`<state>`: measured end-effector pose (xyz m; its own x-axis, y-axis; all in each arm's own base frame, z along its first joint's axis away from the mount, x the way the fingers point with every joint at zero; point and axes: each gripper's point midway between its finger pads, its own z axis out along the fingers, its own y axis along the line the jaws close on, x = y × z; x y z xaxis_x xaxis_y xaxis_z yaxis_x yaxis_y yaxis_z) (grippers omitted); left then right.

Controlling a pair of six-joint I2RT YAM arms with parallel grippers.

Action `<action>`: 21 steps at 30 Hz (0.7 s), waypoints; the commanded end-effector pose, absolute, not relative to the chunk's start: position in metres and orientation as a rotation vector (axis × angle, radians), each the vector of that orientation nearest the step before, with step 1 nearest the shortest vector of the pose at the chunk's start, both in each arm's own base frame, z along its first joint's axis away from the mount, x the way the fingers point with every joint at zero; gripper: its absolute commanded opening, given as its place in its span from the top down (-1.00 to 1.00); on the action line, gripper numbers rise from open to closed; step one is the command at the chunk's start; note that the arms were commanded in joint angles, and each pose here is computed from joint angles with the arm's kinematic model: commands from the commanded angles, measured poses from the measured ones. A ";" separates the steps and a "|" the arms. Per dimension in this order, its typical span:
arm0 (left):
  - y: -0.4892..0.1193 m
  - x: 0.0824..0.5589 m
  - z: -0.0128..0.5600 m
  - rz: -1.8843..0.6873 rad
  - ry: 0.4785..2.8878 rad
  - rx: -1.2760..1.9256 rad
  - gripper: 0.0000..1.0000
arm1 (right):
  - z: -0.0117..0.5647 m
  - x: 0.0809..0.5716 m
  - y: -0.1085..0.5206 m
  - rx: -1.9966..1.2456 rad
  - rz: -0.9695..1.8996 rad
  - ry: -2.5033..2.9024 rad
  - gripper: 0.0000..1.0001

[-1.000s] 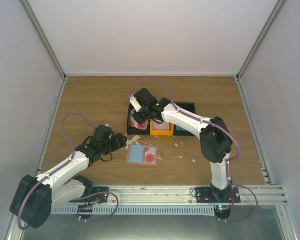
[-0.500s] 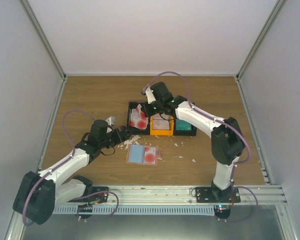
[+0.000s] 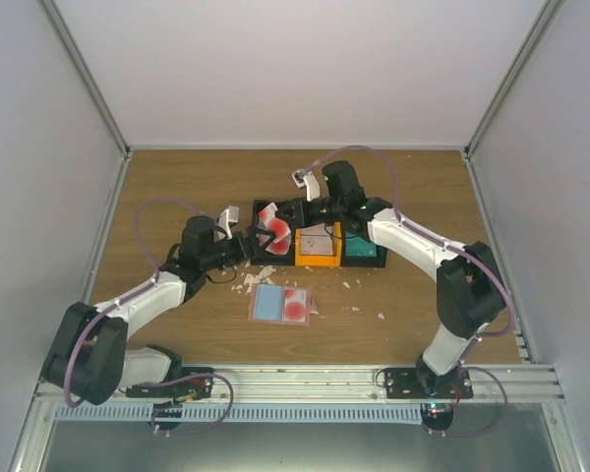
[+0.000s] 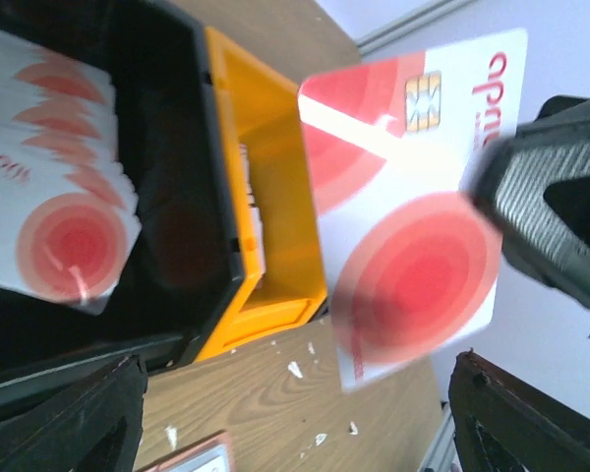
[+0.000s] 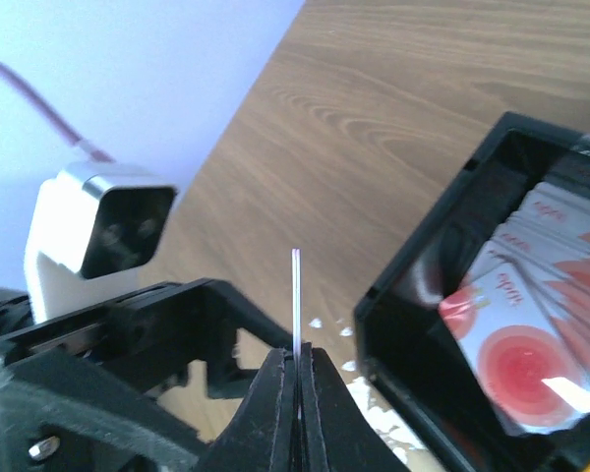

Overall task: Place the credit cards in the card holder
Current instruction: Pick up the credit card from the storage box.

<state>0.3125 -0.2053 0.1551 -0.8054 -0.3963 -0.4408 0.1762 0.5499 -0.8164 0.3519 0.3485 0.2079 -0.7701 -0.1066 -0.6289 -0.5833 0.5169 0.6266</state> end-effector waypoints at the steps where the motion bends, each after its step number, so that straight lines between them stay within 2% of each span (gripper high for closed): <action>1: -0.221 0.325 0.197 -1.349 2.020 -0.027 -0.66 | 0.240 0.336 0.355 -0.582 1.397 2.134 0.99; 5: -0.224 0.326 0.207 -1.381 1.979 -0.012 -0.47 | 0.246 0.327 0.356 -0.609 1.457 2.110 0.99; 9: -0.228 0.324 0.220 -1.420 1.933 0.030 -0.19 | 0.245 0.322 0.356 -0.628 1.484 2.109 0.98; 12: -0.230 0.322 0.226 -1.441 1.913 0.063 0.10 | 0.244 0.318 0.356 -0.640 1.510 2.110 0.98; 15: -0.232 0.320 0.229 -1.450 1.908 0.079 0.52 | 0.241 0.318 0.354 -0.631 1.519 2.121 0.97; 19: -0.232 0.318 0.229 -1.451 1.913 0.094 0.97 | 0.246 0.325 0.343 -0.603 1.526 2.081 0.85; 21: -0.233 0.317 0.231 -1.451 1.907 0.112 1.00 | 0.249 0.327 0.337 -0.599 1.525 2.066 0.66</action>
<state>0.3143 -0.2311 0.2110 -0.7776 -0.3481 -0.5236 0.3970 0.3740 -0.8382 0.3315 0.3441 0.2230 -0.8105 -0.0752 -0.5808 -0.5681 0.3419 0.7485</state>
